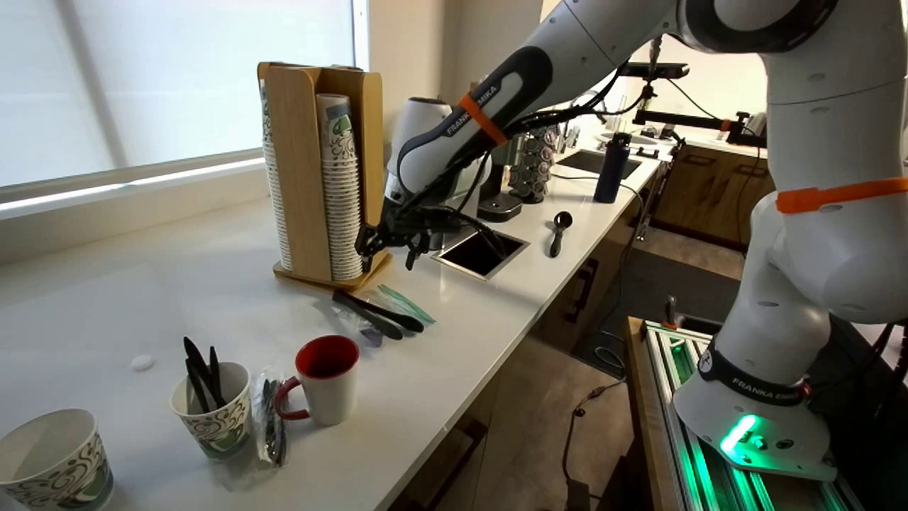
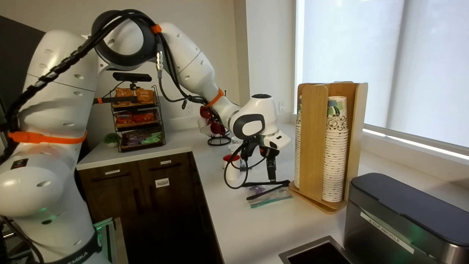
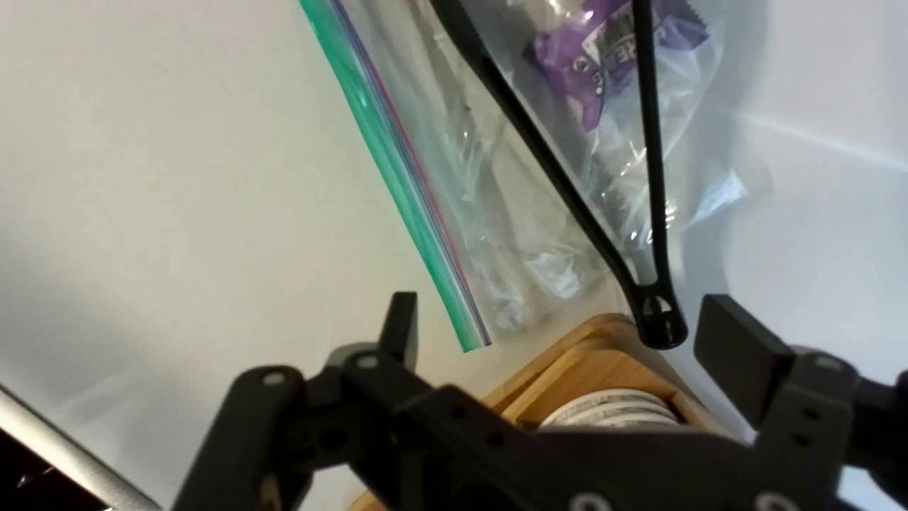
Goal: Put the black tongs in the paper cup on the right
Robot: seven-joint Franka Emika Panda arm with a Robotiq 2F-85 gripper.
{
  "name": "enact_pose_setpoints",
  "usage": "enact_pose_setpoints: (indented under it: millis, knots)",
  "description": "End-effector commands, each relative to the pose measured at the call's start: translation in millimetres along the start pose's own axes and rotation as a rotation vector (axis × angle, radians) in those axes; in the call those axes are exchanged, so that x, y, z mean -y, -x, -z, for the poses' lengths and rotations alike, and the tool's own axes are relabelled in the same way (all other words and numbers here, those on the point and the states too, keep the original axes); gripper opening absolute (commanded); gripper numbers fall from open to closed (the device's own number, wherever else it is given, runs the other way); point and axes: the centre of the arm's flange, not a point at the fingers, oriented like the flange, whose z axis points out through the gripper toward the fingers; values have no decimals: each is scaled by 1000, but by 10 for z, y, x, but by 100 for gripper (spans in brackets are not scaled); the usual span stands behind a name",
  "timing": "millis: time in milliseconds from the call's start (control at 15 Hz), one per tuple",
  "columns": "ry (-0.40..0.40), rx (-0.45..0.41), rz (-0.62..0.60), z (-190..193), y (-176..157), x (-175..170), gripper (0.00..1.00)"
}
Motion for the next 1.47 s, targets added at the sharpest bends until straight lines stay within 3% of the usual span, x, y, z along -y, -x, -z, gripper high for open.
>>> enact_pose_setpoints:
  millis: [0, 467, 667, 933, 1400]
  knots:
    - [5, -1, -12, -52, -33, 4, 100]
    - [-68, -52, 80, -280, -130, 134, 100]
    - [-29, -12, 51, -359, -91, 201, 100]
    - [-35, -32, 68, -340, -65, 146, 100]
    - [-115, -23, 48, -634, -153, 393, 100]
